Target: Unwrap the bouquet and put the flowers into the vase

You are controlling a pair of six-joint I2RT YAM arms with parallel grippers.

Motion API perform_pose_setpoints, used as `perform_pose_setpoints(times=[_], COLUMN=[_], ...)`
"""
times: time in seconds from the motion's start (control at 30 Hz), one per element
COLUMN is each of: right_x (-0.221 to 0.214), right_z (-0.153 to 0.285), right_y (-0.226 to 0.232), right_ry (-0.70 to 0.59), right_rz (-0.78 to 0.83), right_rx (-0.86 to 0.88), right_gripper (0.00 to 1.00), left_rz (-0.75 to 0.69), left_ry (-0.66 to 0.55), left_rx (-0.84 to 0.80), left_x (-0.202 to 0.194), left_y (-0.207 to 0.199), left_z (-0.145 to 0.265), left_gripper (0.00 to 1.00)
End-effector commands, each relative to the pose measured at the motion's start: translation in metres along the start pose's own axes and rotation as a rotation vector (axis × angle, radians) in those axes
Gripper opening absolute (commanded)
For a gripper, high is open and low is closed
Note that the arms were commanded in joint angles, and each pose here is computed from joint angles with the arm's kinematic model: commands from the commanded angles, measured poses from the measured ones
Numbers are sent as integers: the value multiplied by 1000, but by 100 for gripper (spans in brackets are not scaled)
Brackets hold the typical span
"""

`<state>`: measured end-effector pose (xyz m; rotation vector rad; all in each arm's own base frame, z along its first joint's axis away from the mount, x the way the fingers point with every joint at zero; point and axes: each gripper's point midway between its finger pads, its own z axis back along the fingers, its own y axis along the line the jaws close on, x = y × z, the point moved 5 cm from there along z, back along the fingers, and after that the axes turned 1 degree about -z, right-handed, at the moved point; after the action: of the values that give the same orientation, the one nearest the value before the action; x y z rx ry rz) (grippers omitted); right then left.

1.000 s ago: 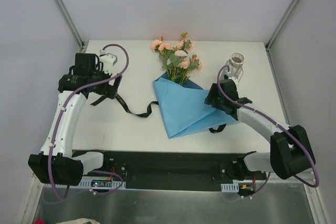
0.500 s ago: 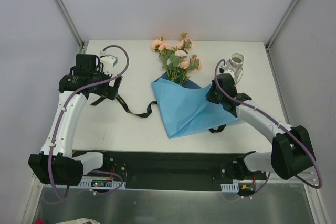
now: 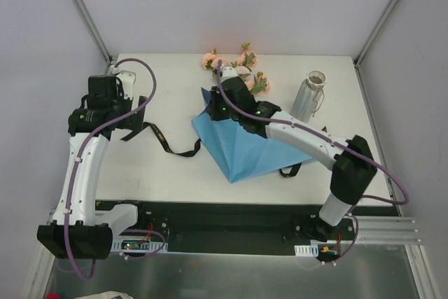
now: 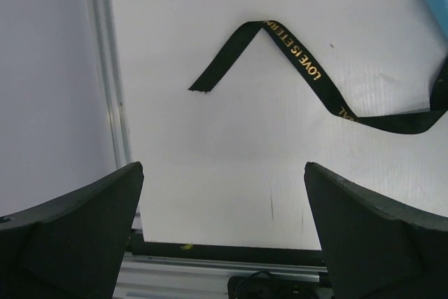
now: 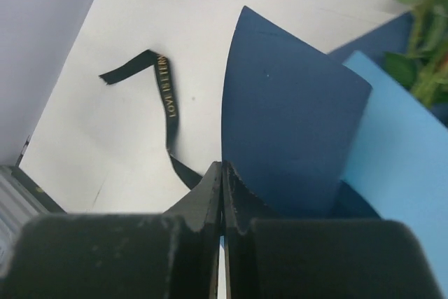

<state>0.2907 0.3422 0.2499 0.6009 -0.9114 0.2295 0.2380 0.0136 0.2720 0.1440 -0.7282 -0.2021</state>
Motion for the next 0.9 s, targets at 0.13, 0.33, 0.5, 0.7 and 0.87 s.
perform_pose_setpoints(times=[0.13, 0.33, 0.5, 0.7, 0.87], right_x=[-23, -24, -27, -8, 35], right_z=[-42, -50, -47, -32, 6], right_y=[101, 162, 181, 169, 85], right_ry=[101, 138, 177, 110, -20], right_rz=[77, 81, 53, 73, 7], right_rx=[237, 408, 538, 486, 273], right_gripper=[4, 9, 55, 92, 92], left_rz=[63, 80, 92, 69, -6], left_ry=[-144, -160, -182, -192, -203], left_rx=[178, 240, 274, 245, -35], left_x=[-6, -7, -11, -15, -1], left_y=[25, 32, 36, 32, 1], left_z=[52, 70, 87, 99, 84], left_gripper=[99, 99, 99, 99, 99])
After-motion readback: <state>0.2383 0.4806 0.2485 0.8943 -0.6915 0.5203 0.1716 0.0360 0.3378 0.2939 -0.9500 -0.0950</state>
